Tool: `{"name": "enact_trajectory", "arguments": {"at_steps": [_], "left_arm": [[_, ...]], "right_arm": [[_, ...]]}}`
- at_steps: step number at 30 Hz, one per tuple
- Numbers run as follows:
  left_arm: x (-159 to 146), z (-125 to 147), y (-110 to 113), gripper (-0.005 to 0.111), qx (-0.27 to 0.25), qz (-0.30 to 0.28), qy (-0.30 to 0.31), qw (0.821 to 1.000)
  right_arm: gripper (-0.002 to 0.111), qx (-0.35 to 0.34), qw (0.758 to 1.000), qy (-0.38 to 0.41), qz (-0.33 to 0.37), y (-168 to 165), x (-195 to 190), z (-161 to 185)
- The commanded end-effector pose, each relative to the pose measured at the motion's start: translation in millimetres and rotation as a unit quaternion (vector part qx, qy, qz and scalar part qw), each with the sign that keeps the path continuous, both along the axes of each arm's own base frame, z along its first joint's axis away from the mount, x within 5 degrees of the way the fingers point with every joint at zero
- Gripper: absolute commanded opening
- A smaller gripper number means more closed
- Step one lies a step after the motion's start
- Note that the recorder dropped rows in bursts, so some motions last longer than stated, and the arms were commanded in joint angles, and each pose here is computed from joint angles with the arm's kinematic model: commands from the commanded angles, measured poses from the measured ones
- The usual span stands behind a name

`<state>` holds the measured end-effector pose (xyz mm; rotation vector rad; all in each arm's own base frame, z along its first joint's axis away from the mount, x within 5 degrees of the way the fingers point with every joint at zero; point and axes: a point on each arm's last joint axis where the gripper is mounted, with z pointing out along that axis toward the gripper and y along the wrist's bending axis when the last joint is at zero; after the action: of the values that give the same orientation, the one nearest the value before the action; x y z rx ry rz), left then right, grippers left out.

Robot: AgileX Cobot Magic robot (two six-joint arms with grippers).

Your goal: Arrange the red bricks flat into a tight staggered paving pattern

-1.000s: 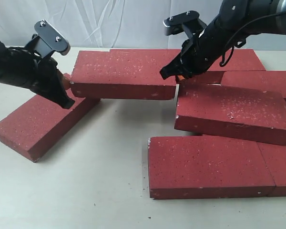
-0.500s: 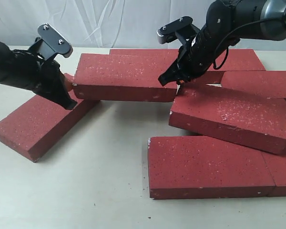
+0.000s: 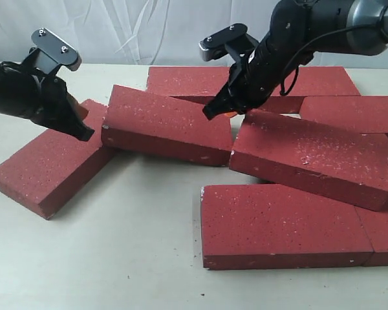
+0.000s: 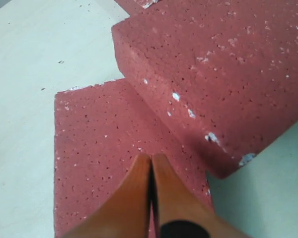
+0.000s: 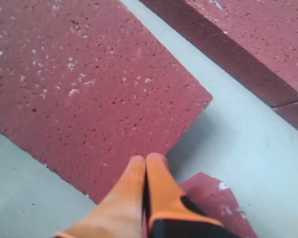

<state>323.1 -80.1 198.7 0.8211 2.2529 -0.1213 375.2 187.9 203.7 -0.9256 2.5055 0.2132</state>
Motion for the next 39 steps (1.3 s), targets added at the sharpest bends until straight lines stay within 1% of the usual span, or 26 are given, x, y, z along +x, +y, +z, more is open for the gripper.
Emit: {"name": "enact_trajectory", "arguments": {"at_steps": [1, 4, 5, 7, 9, 11, 15, 18, 21, 23, 28, 30, 32, 34, 37, 39], "left_arm": [[2.3, 2.2, 0.5, 0.000, -0.006, 0.012, -0.008, 1.000], [4.3, 3.3, 2.1, 0.000, -0.003, 0.023, -0.019, 1.000], [6.4, 3.6, 3.3, 0.000, -0.006, 0.038, -0.027, 0.999], [11.0, 2.7, 5.8, 0.000, -0.028, 0.083, -0.034, 0.996], [14.6, -4.4, 7.3, 0.000, -0.027, 0.100, -0.031, 0.994], [19.8, -6.7, 5.9, 0.000, -0.028, 0.098, -0.029, 0.994], [30.6, -17.1, -4.4, 0.000, -0.059, 0.090, 0.007, 0.994], [36.9, -20.7, -8.4, 0.000, -0.074, 0.099, 0.015, 0.992], [40.0, -26.4, -12.2, 0.000, -0.076, 0.093, 0.026, 0.992], [41.1, -29.0, -15.1, 0.000, -0.076, 0.088, 0.029, 0.993], [39.1, -30.6, -22.6, 0.000, -0.075, 0.077, 0.033, 0.994], [38.1, -30.5, -26.3, 0.000, -0.076, 0.073, 0.034, 0.994], [37.4, -30.5, -28.1, 0.000, -0.080, 0.073, 0.036, 0.993], [37.5, -30.5, -28.6, 0.000, -0.078, 0.072, 0.034, 0.994], [37.5, -30.5, -28.6, 0.000, -0.078, 0.072, 0.034, 0.994], [37.5, -30.5, -28.6, 0.000, -0.078, 0.072, 0.034, 0.994]], "right_arm": [[-0.001, -0.004, 0.999, -0.034, 0.007, -10.5, -8.2, 40.6], [-0.001, 0.005, 0.999, -0.043, 0.002, -18.3, -26.0, 64.2], [-0.001, 0.011, 0.999, -0.053, -0.003, -21.2, -31.9, 69.2], [-0.001, 0.030, 0.996, -0.079, -0.013, -28.8, -48.7, 77.1], [-0.001, 0.048, 0.995, -0.087, -0.019, -35.8, -67.0, 74.2], [-0.001, 0.047, 0.994, -0.096, -0.008, -42.8, -83.3, 69.9], [-0.001, 0.030, 0.993, -0.111, 0.002, -53.1, -100.0, 50.4], [-0.001, 0.021, 0.992, -0.125, 0.005, -55.5, -101.3, 42.3], [-0.001, 0.022, 0.988, -0.153, 0.011, -54.6, -97.2, 44.9], [-0.001, 0.027, 0.987, -0.157, 0.008, -54.2, -96.6, 45.6], [-0.001, 0.023, 0.989, -0.148, 0.013, -52.8, -96.1, 41.1], [-0.001, 0.009, 0.991, -0.132, 0.030, -51.5, -95.8, 33.3], [-0.001, 0.004, 0.990, -0.129, 0.060, -43.1, -94.0, 29.1], [-0.001, 0.026, 0.990, -0.120, 0.075, -27.7, -92.5, 25.9], [-0.001, 0.036, 0.987, -0.111, 0.110, -6.3, -88.4, 15.8], [-0.001, 0.037, 0.987, -0.103, 0.115, 3.3, -83.3, 7.9]]}}
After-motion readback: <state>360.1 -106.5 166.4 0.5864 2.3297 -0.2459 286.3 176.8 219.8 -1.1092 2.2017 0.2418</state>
